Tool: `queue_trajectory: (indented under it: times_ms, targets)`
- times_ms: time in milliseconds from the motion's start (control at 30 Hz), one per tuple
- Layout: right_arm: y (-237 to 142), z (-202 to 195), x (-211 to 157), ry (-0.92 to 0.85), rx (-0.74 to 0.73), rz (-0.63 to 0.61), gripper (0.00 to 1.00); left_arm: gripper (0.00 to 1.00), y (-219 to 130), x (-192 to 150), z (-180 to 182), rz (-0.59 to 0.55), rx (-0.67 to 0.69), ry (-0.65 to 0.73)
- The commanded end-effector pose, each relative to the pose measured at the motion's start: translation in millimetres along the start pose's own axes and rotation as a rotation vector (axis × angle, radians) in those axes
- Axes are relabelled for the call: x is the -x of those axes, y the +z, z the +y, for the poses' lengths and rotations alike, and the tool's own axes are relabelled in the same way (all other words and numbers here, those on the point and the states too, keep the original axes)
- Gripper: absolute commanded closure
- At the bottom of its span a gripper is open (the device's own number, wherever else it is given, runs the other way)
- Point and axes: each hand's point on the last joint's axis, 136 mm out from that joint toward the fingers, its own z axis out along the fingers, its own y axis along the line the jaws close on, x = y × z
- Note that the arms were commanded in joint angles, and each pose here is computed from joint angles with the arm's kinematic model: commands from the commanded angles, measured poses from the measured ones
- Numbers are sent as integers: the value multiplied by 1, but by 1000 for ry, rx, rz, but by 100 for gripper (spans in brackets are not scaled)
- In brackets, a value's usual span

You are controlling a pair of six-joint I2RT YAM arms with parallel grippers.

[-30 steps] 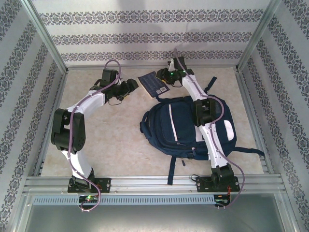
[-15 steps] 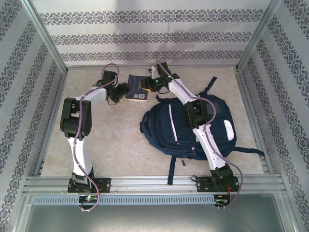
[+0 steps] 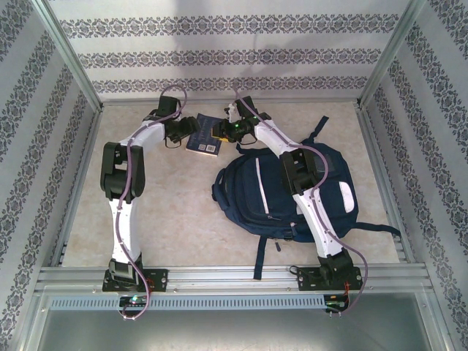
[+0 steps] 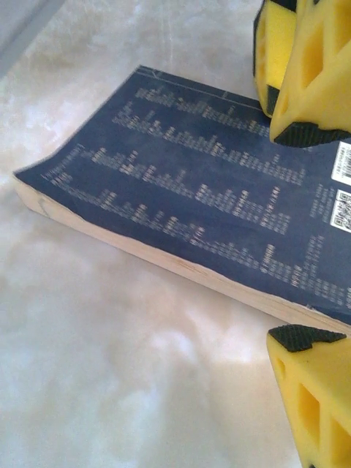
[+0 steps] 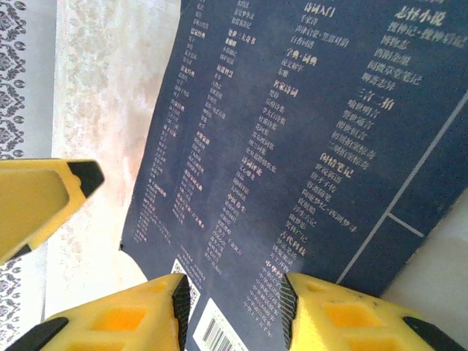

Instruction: Pack the student bag

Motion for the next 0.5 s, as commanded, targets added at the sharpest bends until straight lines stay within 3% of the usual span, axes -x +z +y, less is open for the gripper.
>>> queue_trajectory:
  times_ms: [0,467]
  targets:
    - [-11,-8,5,41,-41,-23,60,33,17,3,6,31,-4,51]
    - [-22,-26,24,193,-79,-118,62,39,49,0,-20,115,-149,50]
